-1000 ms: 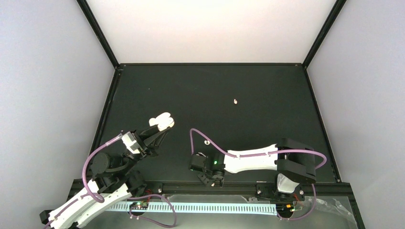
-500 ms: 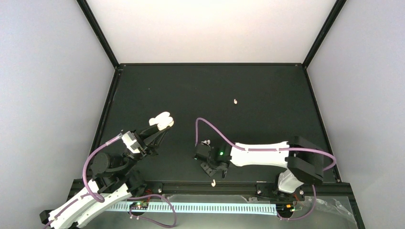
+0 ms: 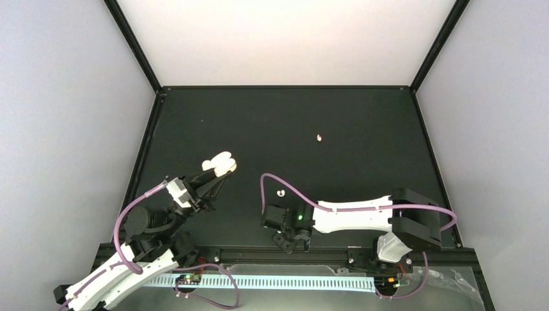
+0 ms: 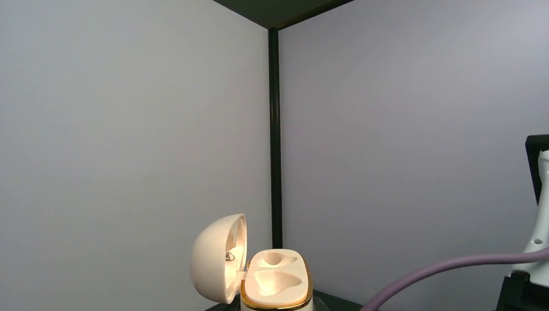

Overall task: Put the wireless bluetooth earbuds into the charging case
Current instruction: Pick up the earbud from the center of the board, then place the earbud at the center of the board.

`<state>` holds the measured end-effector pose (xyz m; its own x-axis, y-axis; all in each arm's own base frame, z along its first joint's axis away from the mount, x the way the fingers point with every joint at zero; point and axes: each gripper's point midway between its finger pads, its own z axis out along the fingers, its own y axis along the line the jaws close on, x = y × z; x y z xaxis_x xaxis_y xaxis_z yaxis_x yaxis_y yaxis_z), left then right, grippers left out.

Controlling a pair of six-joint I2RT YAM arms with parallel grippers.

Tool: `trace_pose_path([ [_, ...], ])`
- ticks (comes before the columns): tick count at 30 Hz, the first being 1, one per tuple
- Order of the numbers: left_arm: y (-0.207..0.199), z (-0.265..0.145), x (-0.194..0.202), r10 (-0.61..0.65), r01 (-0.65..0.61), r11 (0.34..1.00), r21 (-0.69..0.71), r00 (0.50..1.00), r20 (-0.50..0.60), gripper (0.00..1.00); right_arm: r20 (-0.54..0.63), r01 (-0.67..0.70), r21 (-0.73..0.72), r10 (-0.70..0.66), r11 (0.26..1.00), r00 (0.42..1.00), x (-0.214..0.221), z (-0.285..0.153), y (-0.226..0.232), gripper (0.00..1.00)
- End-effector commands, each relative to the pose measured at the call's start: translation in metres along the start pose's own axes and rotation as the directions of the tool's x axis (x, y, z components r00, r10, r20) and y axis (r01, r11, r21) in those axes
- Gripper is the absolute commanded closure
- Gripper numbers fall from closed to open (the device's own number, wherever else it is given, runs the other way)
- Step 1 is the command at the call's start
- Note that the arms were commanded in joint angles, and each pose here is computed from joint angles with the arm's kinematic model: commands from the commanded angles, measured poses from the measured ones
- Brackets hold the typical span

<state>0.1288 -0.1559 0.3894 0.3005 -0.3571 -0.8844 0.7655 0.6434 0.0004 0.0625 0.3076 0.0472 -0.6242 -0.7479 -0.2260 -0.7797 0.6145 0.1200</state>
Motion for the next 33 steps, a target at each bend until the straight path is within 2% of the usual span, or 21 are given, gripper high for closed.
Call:
trace_pose_path([
  [1,0.000,0.001,-0.006,0.009,-0.009,1.000,-0.004,1.000,0.003,0.98,-0.064,0.000,0.017,0.001,1.000,0.998,0.015,0.008,0.000,0.57],
  [12,0.000,0.000,-0.005,0.006,-0.006,1.000,0.000,1.000,0.002,0.98,-0.127,-0.003,0.031,0.007,1.000,0.992,0.025,0.029,0.005,0.59],
  [20,0.000,0.001,-0.004,0.006,-0.006,1.000,0.000,1.000,-0.002,0.98,-0.074,-0.037,0.091,0.044,0.995,0.996,0.011,0.030,-0.007,0.75],
  [28,0.000,0.002,-0.003,0.006,-0.006,1.000,-0.001,1.000,-0.006,0.98,0.029,-0.151,0.095,0.149,0.984,0.988,-0.022,0.023,-0.036,0.81],
  [33,0.000,0.002,-0.001,0.007,-0.007,1.000,-0.003,1.000,-0.010,0.98,0.091,-0.250,0.050,0.245,0.967,0.965,-0.050,0.022,-0.056,0.84],
])
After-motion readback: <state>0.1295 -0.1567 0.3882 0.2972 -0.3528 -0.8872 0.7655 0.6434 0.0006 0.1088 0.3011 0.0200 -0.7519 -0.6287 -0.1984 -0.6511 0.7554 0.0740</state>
